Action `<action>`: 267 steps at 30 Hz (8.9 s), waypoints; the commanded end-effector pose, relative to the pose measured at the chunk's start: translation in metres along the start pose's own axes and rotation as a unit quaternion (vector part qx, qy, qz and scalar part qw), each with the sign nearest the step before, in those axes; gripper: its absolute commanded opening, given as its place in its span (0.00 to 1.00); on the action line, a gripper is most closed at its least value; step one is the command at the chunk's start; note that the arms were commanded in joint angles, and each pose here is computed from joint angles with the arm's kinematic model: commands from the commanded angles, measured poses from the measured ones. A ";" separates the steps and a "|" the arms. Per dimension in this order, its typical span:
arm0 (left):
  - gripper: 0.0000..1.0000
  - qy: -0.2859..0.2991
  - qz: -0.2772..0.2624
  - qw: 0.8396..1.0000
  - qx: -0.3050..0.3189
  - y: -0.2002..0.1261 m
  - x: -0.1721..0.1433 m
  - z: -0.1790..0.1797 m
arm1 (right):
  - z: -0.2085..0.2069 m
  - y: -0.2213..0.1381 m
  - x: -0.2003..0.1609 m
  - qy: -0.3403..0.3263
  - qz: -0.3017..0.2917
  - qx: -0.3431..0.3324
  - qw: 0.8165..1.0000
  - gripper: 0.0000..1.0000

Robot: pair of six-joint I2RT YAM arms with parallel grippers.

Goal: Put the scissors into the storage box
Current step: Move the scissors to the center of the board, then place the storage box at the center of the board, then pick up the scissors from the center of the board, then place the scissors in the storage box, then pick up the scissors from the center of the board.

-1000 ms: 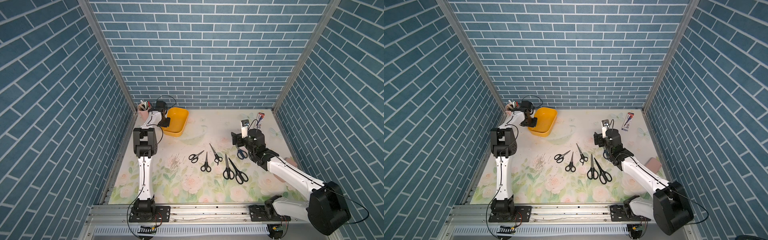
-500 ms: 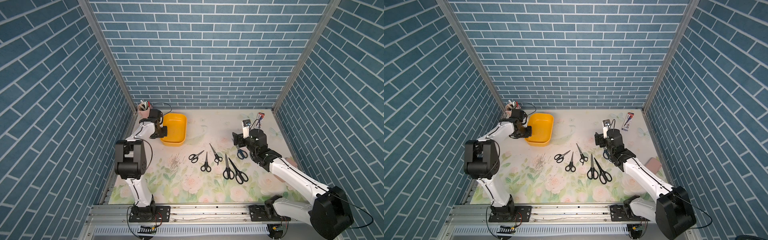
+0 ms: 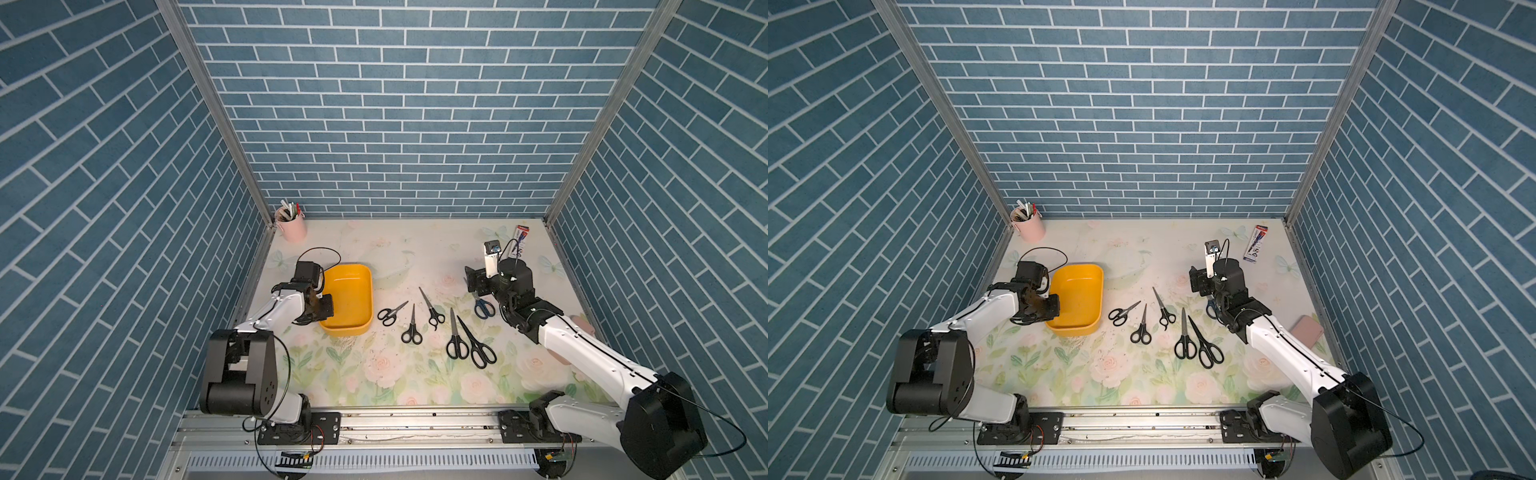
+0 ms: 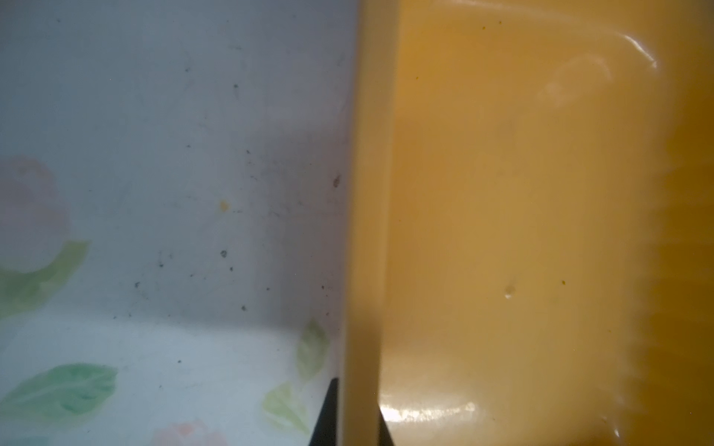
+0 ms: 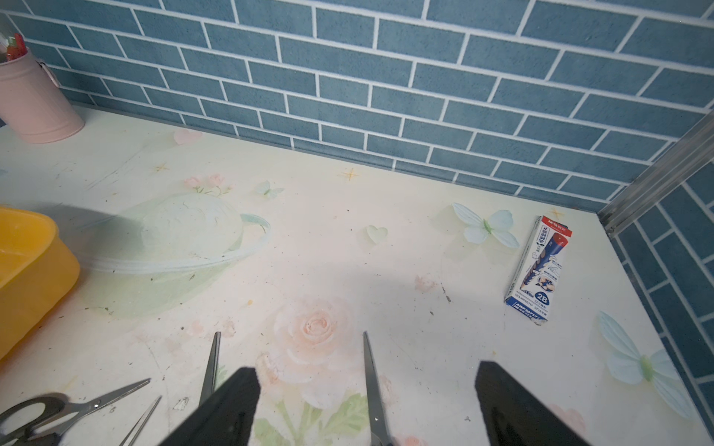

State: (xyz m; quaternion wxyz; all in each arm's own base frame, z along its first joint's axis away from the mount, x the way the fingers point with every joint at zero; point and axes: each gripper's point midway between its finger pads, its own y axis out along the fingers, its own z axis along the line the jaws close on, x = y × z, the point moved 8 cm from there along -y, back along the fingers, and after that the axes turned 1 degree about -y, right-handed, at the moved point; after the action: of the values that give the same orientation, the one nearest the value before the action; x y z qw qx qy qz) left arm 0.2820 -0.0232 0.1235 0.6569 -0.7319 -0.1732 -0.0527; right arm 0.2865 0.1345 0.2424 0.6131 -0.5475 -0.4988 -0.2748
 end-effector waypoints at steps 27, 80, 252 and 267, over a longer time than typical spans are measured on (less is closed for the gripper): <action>0.02 0.048 0.027 0.998 0.000 0.039 -0.025 -0.062 | -0.008 -0.007 -0.004 -0.040 -0.014 -0.042 0.998 0.93; 0.79 0.019 -0.159 0.986 0.034 -0.071 0.032 -0.044 | 0.008 -0.004 0.006 0.002 0.026 0.025 0.999 0.90; 1.00 0.337 -0.402 0.813 -0.252 -0.177 -0.086 -0.111 | 0.166 0.043 0.029 0.104 0.234 0.083 0.963 0.50; 1.00 0.420 -0.279 0.801 -0.324 -0.146 -0.106 -0.149 | 0.052 -0.044 -0.126 0.138 0.456 -0.021 0.879 0.52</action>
State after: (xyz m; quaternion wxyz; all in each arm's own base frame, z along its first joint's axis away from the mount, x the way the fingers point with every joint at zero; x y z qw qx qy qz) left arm 0.1622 -0.1755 0.2392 0.3739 -0.7297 -0.0493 -0.5704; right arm 0.2118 0.1614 0.1453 0.7171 -0.6794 -0.1445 -0.0571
